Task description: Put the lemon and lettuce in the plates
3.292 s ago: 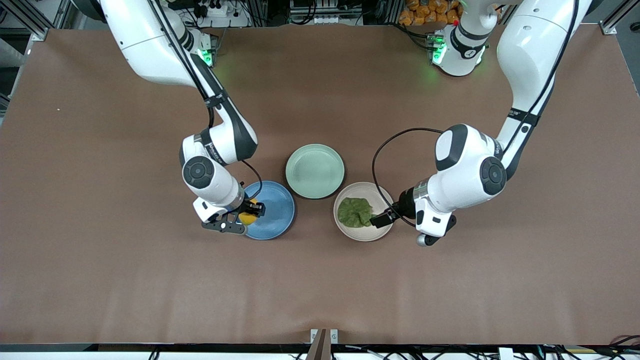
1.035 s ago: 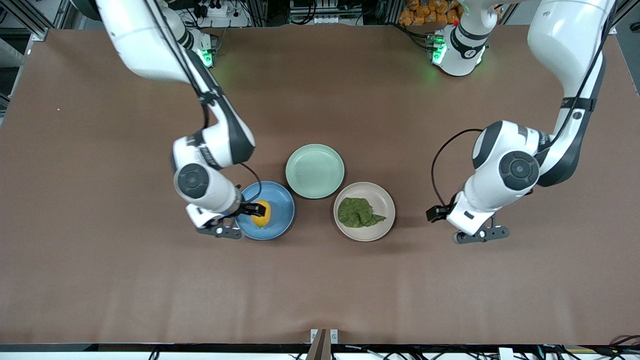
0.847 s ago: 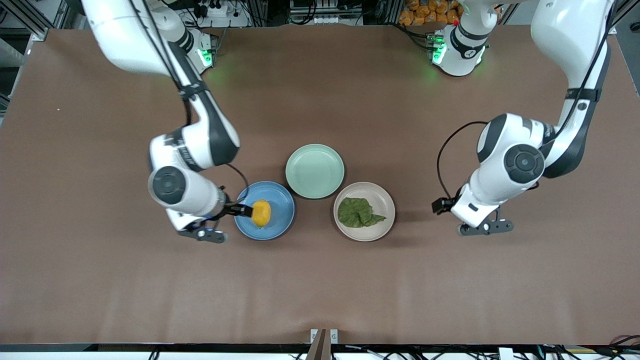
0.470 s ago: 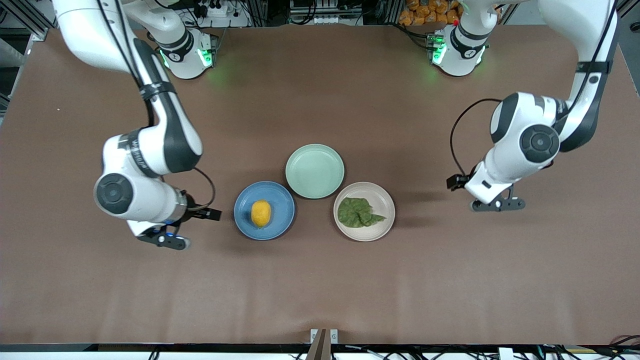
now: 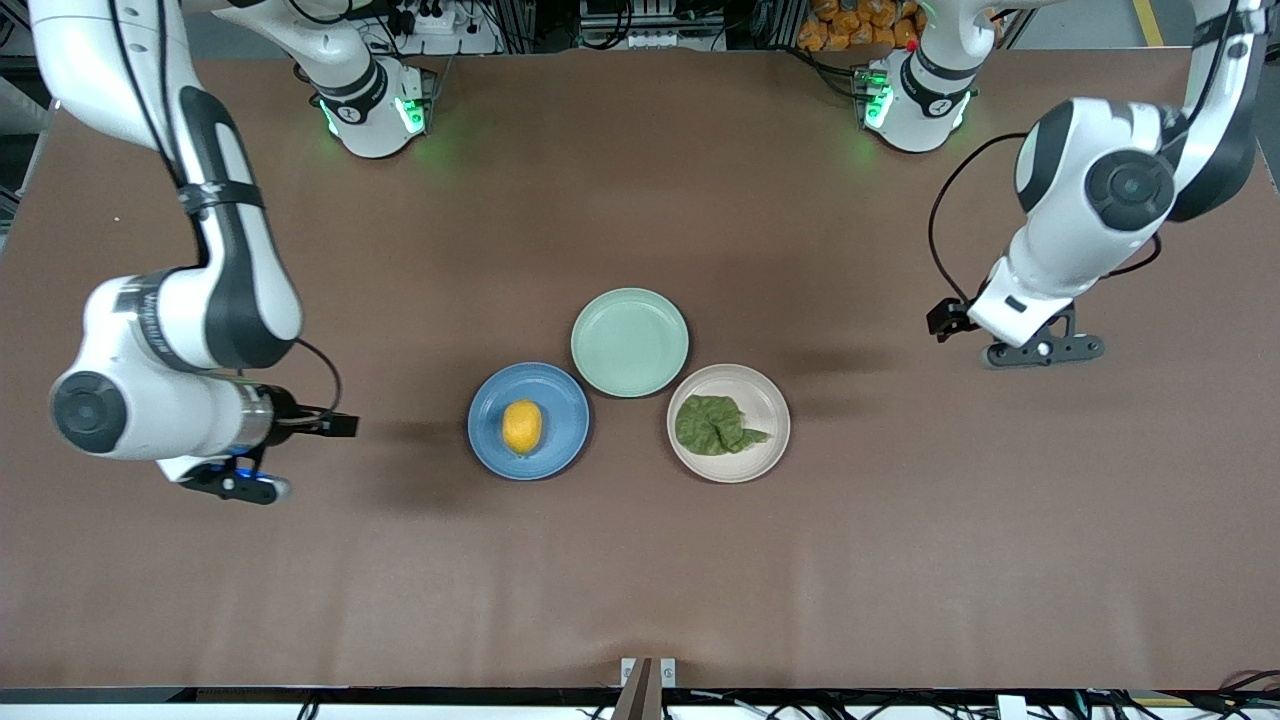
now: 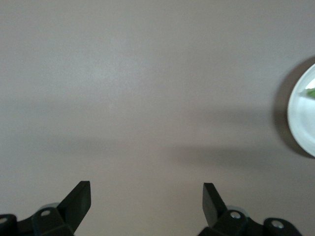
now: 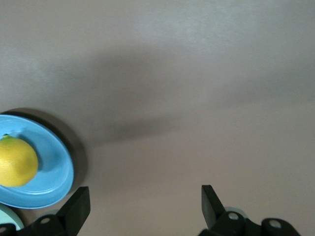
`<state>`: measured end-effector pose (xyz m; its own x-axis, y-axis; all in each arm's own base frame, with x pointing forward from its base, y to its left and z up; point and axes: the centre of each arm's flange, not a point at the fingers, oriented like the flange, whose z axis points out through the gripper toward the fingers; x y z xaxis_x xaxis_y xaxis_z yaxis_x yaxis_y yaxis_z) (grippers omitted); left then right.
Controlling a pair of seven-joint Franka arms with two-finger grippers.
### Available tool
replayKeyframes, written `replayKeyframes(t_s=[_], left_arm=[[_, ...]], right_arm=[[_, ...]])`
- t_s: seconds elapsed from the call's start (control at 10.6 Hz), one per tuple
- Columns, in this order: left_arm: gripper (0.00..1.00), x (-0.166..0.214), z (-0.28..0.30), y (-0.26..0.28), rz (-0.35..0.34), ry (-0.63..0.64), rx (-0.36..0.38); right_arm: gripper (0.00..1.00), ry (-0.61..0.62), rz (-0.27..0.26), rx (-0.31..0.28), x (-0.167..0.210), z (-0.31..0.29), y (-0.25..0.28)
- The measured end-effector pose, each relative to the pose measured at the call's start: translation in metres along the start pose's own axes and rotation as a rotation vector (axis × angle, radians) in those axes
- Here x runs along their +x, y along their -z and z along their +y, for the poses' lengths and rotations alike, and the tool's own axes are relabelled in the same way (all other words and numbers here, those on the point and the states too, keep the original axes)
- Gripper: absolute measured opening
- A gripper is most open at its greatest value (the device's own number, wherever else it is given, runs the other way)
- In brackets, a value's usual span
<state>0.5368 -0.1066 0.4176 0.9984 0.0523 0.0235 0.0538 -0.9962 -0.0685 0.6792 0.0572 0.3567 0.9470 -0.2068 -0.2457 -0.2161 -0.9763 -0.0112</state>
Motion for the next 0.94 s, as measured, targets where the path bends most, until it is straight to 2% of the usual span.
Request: replayKeyframes(t_s=[0.28,0.66,0.94], left_arm=[[1.00,0.009,0.004,0.046,0.063,0.031,-0.065],[1.00,0.022,0.007,0.118,0.118,0.031,-0.088],[1.00,0.022,0.004,0.148,0.100,0.028,-0.083]], right_arm=[[1.00,-0.006,0.005,-0.024,0.002,0.009,0.001],[1.00,-0.029,0.014,-0.021,0.007,0.024,0.006],[1.00,-0.042,0.044,-0.009,0.004,0.035,0.027]])
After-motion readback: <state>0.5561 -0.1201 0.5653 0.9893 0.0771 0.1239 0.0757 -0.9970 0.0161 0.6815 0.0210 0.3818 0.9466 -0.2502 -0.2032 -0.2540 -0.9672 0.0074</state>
